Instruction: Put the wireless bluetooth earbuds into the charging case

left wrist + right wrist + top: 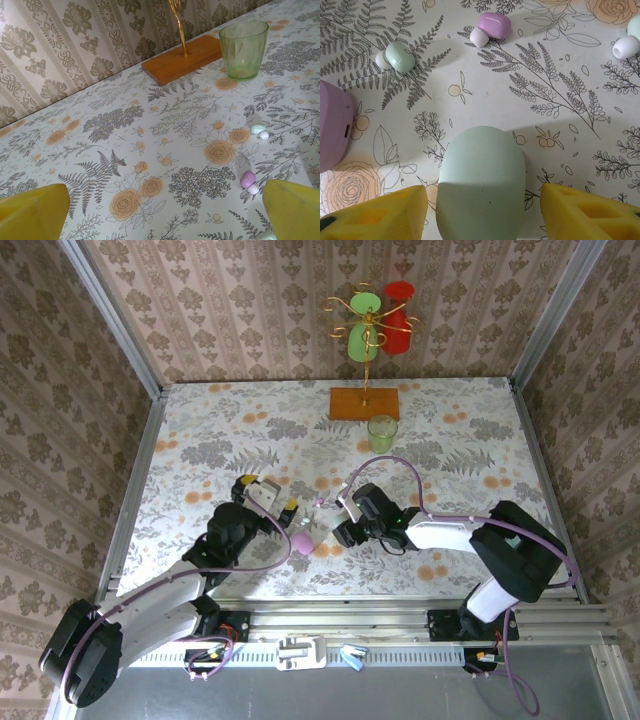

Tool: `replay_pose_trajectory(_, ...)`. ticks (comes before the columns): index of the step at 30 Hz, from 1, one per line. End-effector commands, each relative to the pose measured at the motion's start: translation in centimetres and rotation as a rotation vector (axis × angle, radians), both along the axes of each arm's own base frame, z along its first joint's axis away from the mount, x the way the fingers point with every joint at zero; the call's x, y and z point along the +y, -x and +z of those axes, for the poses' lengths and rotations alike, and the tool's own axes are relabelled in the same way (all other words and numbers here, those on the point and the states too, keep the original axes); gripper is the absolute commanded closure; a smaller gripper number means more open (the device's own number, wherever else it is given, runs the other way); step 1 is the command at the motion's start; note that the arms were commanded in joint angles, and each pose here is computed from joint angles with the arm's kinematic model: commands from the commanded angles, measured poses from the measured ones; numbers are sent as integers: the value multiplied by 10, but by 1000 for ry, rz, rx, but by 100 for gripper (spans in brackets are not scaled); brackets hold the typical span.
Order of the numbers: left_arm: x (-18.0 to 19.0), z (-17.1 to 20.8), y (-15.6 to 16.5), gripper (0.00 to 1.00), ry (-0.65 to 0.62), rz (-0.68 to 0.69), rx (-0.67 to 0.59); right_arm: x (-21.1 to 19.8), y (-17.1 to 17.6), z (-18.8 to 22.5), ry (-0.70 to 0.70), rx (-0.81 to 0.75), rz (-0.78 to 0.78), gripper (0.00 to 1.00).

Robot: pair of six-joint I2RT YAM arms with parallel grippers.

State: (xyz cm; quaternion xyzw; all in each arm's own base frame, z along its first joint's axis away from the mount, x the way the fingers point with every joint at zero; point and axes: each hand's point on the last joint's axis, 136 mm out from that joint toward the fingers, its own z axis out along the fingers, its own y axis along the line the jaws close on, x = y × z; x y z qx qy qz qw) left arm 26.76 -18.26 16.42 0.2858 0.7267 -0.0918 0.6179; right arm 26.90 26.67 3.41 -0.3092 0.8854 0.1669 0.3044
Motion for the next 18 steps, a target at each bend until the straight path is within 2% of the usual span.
replay_pose_trajectory(1, -5, 14, -2, 0, 42, -5, -19, -2, 4, -10, 20, 12, 9, 40)
replay_pose_trajectory(6, -5, 16, -2, 0, 47, 0, -19, -2, 6, -13, 24, 19, 11, 46)
replay_pose_trajectory(13, -5, 17, -2, 0, 55, -3, -18, -6, 7, -17, 44, 23, 14, 45)
replay_pose_trajectory(18, -5, 18, -1, 0, 58, -5, -14, -8, 7, -18, 57, 19, 18, 51)
